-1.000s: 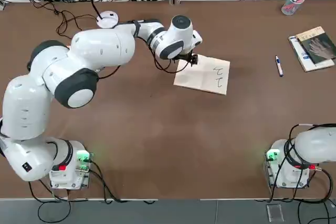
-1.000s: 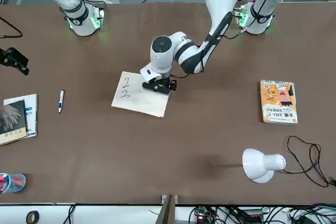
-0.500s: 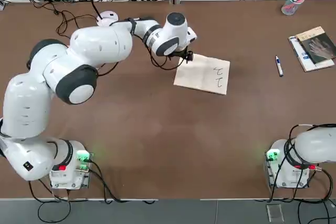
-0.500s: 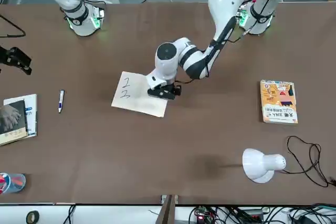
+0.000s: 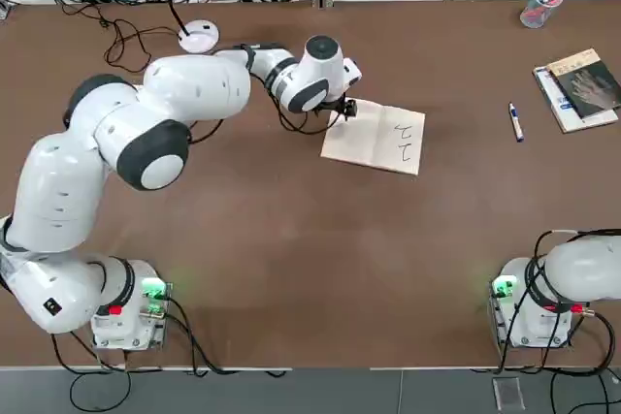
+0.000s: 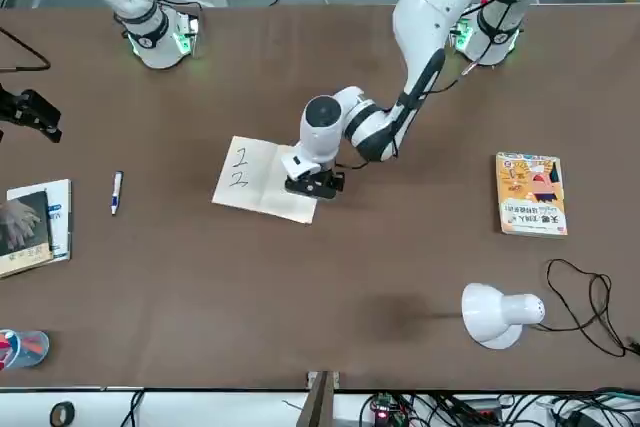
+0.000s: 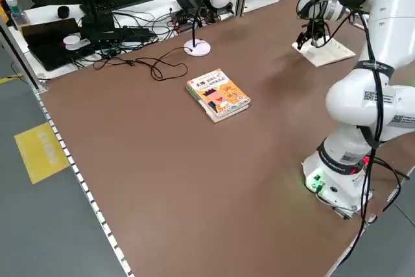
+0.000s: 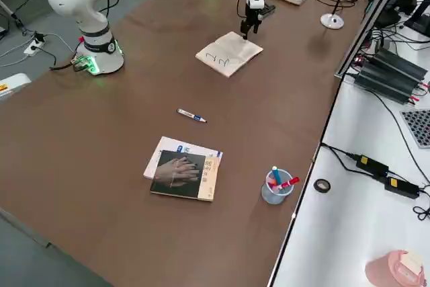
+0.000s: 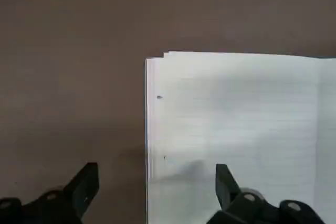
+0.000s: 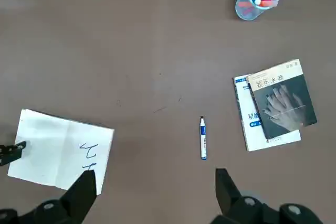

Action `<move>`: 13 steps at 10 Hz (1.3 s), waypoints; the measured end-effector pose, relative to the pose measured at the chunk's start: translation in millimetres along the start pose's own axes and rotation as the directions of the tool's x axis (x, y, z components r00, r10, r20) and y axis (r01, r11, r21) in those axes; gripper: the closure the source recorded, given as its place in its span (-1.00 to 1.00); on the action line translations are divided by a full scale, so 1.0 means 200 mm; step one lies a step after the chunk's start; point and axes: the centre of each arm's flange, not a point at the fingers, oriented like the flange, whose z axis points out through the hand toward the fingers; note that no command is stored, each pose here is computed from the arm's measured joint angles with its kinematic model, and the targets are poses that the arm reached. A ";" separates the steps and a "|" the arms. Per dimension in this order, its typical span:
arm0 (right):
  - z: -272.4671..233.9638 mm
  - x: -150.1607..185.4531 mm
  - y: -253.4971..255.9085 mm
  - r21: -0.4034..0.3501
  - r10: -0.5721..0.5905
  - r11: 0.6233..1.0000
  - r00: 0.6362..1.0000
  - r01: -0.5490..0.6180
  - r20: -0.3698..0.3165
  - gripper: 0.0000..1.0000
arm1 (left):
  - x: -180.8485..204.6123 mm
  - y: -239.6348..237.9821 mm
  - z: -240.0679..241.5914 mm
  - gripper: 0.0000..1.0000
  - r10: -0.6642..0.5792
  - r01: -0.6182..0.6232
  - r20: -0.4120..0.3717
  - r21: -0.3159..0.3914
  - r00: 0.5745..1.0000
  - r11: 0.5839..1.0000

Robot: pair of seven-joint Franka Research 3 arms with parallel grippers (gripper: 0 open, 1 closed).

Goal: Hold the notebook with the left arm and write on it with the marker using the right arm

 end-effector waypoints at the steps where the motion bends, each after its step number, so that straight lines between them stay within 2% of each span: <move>1: 0.00 0.00 0.00 0.000 0.000 1.000 1.000 0.000 0.000 -1.00 | 0.00 0.00 0.03 -0.97 0.002 -0.002 -0.003 -0.004 1.000 1.000; 13: 0.06 0.01 0.00 -0.002 -0.001 1.000 1.000 0.001 0.015 -1.00 | 0.05 -0.05 0.08 -0.96 -0.004 0.004 -0.032 0.009 0.999 1.000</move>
